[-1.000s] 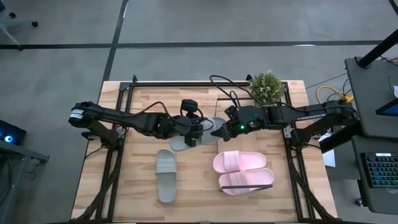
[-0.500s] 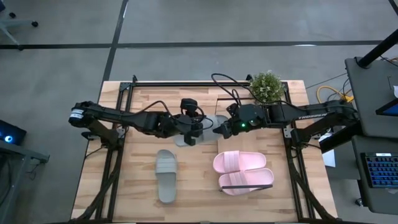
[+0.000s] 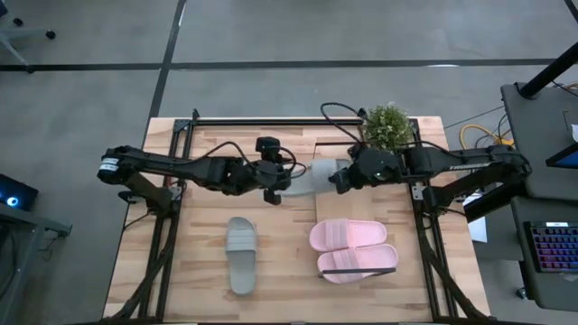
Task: Pick and place slides into the shelf
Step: Put the left gray slide on the shelf
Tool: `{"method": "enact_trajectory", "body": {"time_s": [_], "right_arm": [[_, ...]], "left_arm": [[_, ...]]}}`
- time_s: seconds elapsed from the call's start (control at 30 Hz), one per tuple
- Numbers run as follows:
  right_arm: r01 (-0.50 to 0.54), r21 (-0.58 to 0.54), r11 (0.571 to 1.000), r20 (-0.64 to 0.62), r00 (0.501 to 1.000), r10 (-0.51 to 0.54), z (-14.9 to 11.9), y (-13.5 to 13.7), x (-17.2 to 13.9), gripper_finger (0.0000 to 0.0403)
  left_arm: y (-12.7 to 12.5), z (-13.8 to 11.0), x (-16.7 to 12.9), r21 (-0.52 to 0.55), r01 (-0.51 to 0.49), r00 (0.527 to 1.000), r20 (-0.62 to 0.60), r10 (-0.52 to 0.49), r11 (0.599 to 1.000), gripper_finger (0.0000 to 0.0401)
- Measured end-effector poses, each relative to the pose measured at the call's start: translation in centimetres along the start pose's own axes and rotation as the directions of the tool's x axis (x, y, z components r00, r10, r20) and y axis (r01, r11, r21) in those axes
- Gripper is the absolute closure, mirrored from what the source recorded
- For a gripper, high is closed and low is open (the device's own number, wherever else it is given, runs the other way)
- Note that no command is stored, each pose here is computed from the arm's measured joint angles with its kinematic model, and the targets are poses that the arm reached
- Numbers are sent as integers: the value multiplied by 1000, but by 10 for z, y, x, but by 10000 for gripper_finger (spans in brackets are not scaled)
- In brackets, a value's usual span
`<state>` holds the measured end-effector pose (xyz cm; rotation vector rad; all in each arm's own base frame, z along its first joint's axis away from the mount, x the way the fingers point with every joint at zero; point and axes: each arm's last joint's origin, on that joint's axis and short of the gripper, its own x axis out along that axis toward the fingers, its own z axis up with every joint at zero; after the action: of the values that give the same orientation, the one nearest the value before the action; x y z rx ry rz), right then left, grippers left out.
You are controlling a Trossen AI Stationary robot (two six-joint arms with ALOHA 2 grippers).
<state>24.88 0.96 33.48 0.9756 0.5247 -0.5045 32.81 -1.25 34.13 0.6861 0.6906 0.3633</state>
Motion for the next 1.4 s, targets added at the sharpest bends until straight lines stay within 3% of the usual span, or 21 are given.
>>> {"method": "enact_trajectory", "body": {"time_s": [0.1,0.33,0.63,0.9,1.4], "right_arm": [[60,-5,998,51,997,-59,2,-8,-12,394],[58,18,998,158,986,-61,-2,-32,-33,394],[-161,41,986,279,949,143,-23,-72,-26,394],[-143,36,989,241,962,130,-47,-113,-12,394],[-71,-60,996,241,967,84,-63,-148,-5,394]], "left_arm": [[10,-1,-9,-45,-41,999,3,41,998,274],[40,-14,-37,-259,-96,993,44,111,961,273],[63,-30,-62,-388,-141,982,63,179,911,273],[66,-32,-66,-396,-186,975,39,219,899,273],[63,-31,-59,-384,-193,976,19,217,903,273]]}}
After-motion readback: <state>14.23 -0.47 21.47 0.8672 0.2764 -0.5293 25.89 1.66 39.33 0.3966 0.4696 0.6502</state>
